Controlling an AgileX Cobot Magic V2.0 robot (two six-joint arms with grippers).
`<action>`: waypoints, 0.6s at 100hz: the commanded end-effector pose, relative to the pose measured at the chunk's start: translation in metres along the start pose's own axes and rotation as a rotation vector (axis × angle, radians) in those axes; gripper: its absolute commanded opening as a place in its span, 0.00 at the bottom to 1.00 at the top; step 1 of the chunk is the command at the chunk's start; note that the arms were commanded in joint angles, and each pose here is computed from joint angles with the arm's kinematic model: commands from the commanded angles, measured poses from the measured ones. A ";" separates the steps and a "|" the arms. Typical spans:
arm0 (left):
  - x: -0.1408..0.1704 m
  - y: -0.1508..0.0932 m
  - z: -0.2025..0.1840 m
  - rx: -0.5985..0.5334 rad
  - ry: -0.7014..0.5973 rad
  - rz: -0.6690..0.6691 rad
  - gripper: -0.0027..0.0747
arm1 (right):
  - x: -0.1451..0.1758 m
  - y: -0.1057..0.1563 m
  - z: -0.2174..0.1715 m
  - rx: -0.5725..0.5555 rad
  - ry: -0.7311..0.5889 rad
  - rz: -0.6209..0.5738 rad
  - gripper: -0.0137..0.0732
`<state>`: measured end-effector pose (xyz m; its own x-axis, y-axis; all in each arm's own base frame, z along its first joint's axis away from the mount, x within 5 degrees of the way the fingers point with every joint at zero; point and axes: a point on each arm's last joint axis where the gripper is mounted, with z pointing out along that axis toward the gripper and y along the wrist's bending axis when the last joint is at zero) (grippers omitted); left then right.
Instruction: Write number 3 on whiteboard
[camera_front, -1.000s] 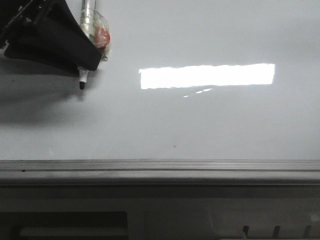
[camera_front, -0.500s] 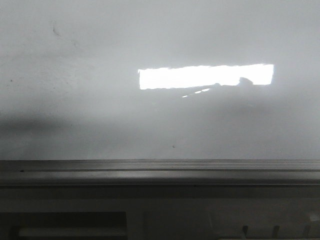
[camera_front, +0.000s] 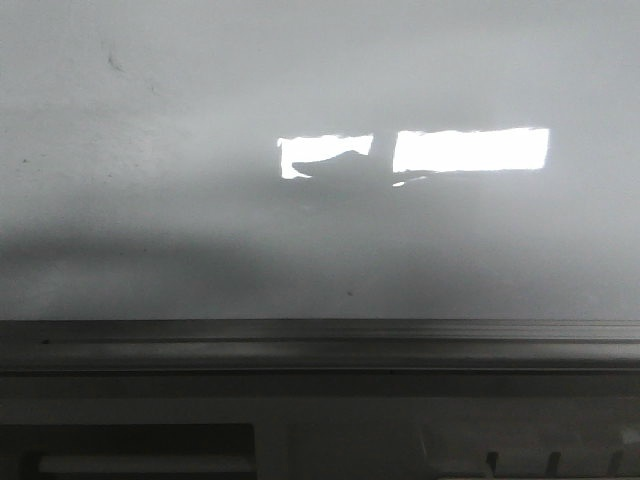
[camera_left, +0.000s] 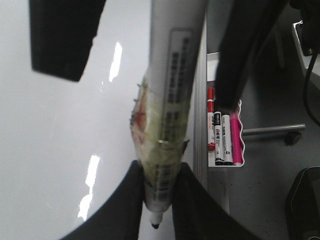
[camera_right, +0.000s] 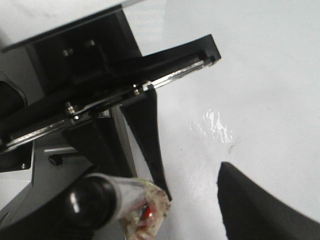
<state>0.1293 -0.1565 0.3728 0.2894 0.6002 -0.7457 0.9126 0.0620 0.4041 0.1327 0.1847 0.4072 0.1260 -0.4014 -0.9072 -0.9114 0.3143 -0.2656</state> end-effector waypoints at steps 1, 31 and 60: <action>-0.014 0.003 -0.011 -0.041 -0.070 -0.002 0.01 | -0.014 -0.007 -0.001 0.057 -0.081 0.011 0.62; -0.019 0.001 -0.014 -0.036 -0.116 -0.044 0.05 | -0.004 -0.003 0.013 -0.031 -0.006 0.044 0.09; -0.024 0.003 -0.039 -0.168 -0.182 -0.217 0.72 | -0.013 -0.015 0.013 0.104 -0.100 0.046 0.09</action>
<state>0.1189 -0.1484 0.3876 0.1843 0.5154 -0.8369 0.9271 0.1916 0.3222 0.1451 0.2002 0.3966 0.0981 -0.4109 -0.9064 -0.9166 0.3174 -0.2431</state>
